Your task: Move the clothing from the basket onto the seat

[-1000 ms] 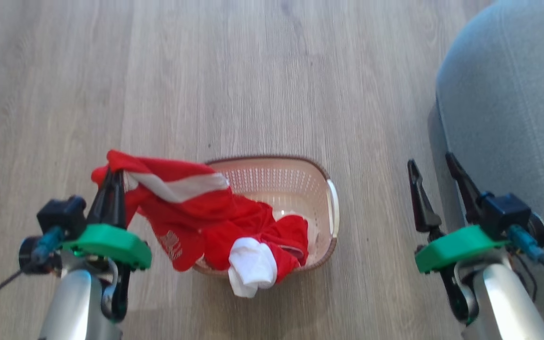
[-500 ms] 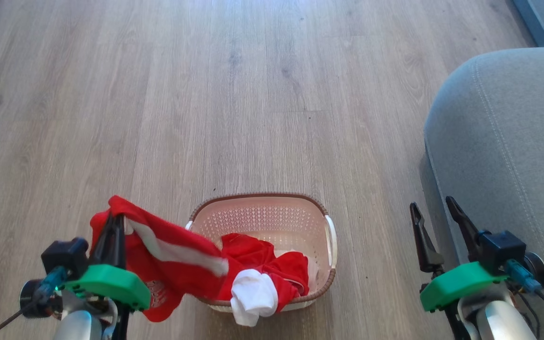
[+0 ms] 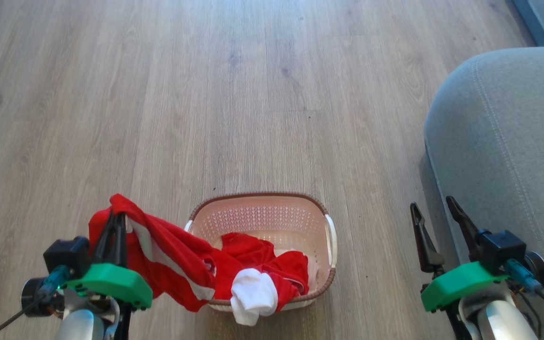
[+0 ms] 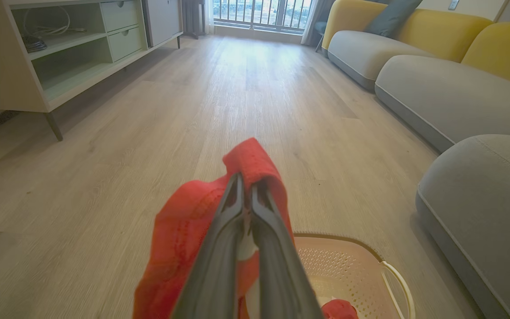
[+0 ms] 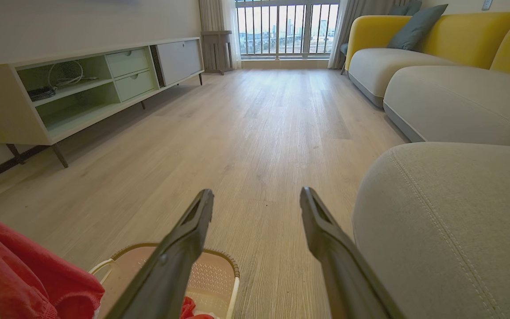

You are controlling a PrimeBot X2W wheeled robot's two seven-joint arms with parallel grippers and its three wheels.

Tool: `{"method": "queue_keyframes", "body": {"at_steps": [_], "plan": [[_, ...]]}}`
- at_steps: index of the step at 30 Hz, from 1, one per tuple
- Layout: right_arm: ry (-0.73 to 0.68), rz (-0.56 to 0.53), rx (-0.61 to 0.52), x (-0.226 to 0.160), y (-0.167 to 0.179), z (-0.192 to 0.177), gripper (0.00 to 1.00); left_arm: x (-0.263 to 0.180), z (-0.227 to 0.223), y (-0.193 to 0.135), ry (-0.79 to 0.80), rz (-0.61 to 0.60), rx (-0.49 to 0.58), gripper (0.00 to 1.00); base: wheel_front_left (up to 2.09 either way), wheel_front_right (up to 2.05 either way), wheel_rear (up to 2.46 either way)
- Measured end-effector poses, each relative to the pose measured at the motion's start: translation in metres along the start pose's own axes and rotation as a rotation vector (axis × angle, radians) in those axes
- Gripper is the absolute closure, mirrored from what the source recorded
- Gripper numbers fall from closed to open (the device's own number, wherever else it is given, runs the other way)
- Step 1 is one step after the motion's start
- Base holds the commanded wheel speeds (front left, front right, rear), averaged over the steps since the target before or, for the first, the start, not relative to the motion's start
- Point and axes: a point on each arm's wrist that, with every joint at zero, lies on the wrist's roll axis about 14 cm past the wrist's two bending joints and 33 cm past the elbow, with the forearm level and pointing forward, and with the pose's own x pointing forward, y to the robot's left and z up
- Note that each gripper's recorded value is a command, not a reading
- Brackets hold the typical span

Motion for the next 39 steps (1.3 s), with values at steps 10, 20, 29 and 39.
{"method": "queue_keyframes", "body": {"at_steps": [10,20,29,39], "plan": [[0.011,0.019,0.0,0.003,0.006,-0.004,0.0,0.001,-0.002,0.0,0.007,-0.001,0.006,1.0,0.0,0.0,0.0],[-0.029,0.278,0.03,0.015,0.085,0.012,0.0,0.006,0.021,-0.049,-0.043,-0.158,0.005,1.0,0.0,0.0,0.0],[-0.022,0.558,0.048,0.016,0.163,0.019,0.0,0.004,0.049,-0.117,-0.091,-0.369,0.01,1.0,0.0,0.0,0.0],[-0.02,0.611,0.025,0.025,0.172,0.023,0.0,-0.018,0.07,-0.181,-0.137,-0.566,-0.04,1.0,0.0,0.0,0.0]]}}
